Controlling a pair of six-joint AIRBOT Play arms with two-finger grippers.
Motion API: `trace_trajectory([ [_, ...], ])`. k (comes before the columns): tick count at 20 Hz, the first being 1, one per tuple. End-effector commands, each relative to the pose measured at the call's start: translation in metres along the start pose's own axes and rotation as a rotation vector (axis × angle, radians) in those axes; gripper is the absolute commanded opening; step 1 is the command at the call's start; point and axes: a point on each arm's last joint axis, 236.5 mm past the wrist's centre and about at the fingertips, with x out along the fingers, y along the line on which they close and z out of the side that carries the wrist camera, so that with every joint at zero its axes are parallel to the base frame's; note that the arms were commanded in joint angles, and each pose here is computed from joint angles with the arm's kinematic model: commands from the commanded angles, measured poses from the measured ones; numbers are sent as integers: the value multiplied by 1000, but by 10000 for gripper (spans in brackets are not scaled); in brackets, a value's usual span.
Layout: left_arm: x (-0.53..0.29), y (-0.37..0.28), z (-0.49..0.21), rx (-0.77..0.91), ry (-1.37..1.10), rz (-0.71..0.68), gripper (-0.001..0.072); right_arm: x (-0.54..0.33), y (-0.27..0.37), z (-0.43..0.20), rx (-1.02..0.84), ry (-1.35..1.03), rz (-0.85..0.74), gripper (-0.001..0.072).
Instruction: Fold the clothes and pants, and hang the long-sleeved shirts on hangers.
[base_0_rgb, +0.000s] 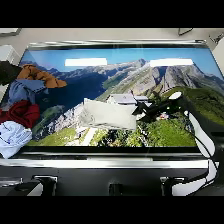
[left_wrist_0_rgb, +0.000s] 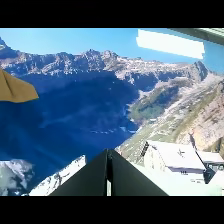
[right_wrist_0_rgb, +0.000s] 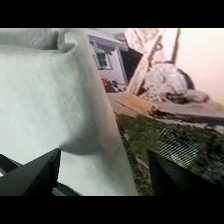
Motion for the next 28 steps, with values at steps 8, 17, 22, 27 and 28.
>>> trace_trajectory([
  [8, 0, -3, 0, -18, 0, -12, 22, 18, 46, -13, -91, 62, 192, 59],
  [17, 2, -2, -1, -19, 5, -10, 22, -225, 102, 88, -179, -421, 105, 57],
  [22, 2, -2, -1, -19, 6, -10, 22, -369, 20, 115, 13, -758, -57, 57],
  [27, 2, -2, -1, -20, 6, -10, 22, -454, -116, 85, 315, -878, -101, 58],
  [28, 3, -2, -1, -20, 6, -10, 22, -464, -144, 70, 382, -877, -112, 58],
])
